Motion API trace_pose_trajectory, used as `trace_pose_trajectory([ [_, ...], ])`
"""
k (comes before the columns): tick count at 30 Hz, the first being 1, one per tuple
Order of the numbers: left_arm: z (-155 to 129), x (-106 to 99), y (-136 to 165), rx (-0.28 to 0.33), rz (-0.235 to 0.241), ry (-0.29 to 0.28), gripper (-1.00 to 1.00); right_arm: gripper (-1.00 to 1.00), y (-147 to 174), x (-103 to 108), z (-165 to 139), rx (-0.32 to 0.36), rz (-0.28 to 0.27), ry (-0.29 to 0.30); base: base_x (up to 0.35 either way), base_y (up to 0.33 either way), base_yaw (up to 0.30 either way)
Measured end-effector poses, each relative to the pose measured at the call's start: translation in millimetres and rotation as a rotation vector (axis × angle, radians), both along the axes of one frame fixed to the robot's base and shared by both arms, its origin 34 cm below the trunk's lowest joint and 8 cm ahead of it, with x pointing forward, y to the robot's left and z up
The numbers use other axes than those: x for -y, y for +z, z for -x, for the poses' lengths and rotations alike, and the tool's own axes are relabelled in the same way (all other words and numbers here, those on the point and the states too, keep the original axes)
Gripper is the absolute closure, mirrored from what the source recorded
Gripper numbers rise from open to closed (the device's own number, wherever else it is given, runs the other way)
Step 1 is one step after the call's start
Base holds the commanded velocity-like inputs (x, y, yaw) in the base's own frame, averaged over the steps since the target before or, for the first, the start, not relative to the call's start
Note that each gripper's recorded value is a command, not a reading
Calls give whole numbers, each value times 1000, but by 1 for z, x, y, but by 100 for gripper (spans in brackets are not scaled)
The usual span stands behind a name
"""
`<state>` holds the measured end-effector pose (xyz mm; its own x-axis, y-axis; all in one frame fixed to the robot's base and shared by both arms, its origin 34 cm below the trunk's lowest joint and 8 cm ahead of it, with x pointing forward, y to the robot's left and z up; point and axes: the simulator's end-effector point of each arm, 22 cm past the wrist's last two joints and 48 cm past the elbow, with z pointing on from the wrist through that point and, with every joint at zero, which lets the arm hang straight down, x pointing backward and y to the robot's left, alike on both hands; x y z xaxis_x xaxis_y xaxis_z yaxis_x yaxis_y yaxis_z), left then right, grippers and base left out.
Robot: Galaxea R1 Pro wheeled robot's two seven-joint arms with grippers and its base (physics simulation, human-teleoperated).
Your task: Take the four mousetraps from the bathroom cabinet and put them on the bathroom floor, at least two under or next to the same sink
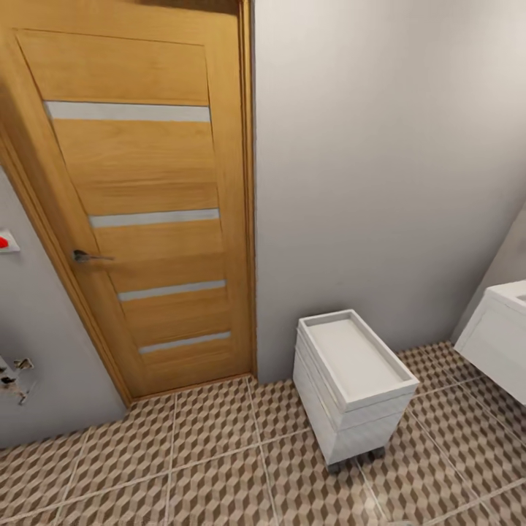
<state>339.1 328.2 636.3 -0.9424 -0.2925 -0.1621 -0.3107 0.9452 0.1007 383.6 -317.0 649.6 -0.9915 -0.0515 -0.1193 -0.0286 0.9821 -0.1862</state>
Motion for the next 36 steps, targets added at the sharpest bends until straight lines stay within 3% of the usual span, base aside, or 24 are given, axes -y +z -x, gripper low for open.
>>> trace_pose_trajectory([
  [36,0,1,0,1,1,0,-100,-100,0,-1,0,1,-1,0,0,0,289],
])
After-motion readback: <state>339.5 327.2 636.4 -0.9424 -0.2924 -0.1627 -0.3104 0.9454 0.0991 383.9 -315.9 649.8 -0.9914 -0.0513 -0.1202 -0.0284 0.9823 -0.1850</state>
